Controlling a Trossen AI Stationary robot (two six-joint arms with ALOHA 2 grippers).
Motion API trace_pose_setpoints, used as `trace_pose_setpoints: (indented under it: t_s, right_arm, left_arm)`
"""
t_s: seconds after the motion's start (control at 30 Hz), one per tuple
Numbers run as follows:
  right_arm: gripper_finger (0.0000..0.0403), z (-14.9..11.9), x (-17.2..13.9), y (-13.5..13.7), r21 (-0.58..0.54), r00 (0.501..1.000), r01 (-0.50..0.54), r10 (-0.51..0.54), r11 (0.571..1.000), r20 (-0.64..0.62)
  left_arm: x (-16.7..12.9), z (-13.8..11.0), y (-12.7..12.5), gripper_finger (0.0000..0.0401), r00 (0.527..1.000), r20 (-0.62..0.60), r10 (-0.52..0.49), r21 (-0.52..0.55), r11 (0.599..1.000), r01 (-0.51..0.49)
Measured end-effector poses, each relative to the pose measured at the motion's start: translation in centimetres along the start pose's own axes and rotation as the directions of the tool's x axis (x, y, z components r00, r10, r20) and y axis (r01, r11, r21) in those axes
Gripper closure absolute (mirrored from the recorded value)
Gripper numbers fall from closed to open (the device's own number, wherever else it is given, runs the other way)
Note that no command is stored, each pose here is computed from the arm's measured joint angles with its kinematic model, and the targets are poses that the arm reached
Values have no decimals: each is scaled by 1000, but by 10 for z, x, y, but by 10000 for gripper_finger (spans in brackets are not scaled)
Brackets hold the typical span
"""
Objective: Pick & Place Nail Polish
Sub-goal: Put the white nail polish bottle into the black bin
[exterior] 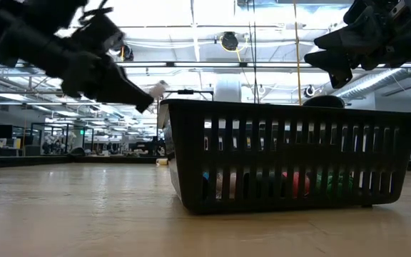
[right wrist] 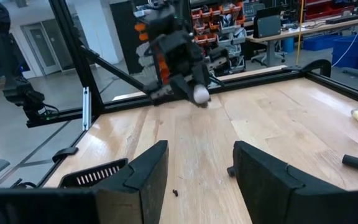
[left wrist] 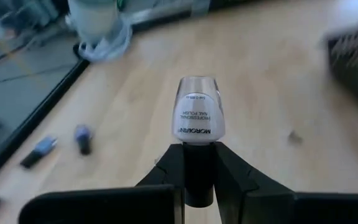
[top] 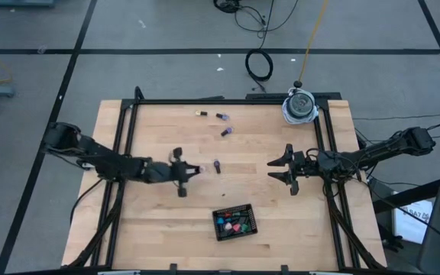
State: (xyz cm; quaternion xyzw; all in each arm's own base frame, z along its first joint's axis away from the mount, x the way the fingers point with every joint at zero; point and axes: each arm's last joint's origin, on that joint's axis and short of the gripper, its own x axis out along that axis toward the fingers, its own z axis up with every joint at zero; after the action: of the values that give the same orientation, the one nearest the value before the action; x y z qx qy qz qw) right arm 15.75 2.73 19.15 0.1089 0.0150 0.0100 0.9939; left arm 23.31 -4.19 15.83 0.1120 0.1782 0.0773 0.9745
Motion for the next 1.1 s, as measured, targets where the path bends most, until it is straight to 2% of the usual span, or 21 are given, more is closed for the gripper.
trace_pose_setpoints:
  t_s: [0.13,0.27,0.37,0.43,0.5,0.57,0.6,0.7,0.73,0.77,0.8,0.87,1.1]
  right_arm:
    - [234,0,0,0,0,1000,0,0,1000,-2]
    - [234,0,0,0,0,1000,0,0,1000,0]
    - [234,0,0,0,0,1000,0,0,1000,0]
    - [234,0,0,0,0,1000,0,0,1000,0]
    - [234,0,0,0,0,1000,0,0,1000,1]
    - [234,0,0,0,0,1000,0,0,1000,0]
    - [234,0,0,0,0,1000,1,-1,1000,-2]
    - [234,0,0,0,0,1000,0,0,1000,-2]
    - [234,0,0,0,-1,1000,0,0,1000,-2]
    - [234,0,0,0,-1,1000,1,-1,1000,-2]
    - [234,0,0,0,0,1000,1,-1,1000,-2]
    - [234,0,0,0,-1,1000,0,0,1000,-2]
    - [234,0,0,0,0,1000,0,0,1000,0]
  left_arm:
    - [-19,-15,12,366,971,222,-85,-143,983,118]
    - [-32,-21,17,366,924,357,-137,-236,944,231]
    - [-34,-15,16,366,885,419,-203,-303,888,347]
    - [-35,-8,15,366,837,476,-271,-316,835,450]
    - [-36,2,13,366,768,532,-357,-295,772,563]
    - [-37,10,10,366,684,566,-460,-263,686,678]
    - [-37,15,8,366,633,580,-514,-250,627,738]
    - [-41,34,2,366,455,606,-653,-215,416,884]
    - [-42,41,-1,366,401,607,-686,-194,362,912]
    - [-42,46,-3,366,362,606,-708,-173,326,929]
    - [-43,51,-6,364,337,602,-724,-157,306,939]
    - [-42,59,-12,361,321,591,-740,-134,302,944]
    - [-31,72,-22,358,379,494,-782,-184,332,925]
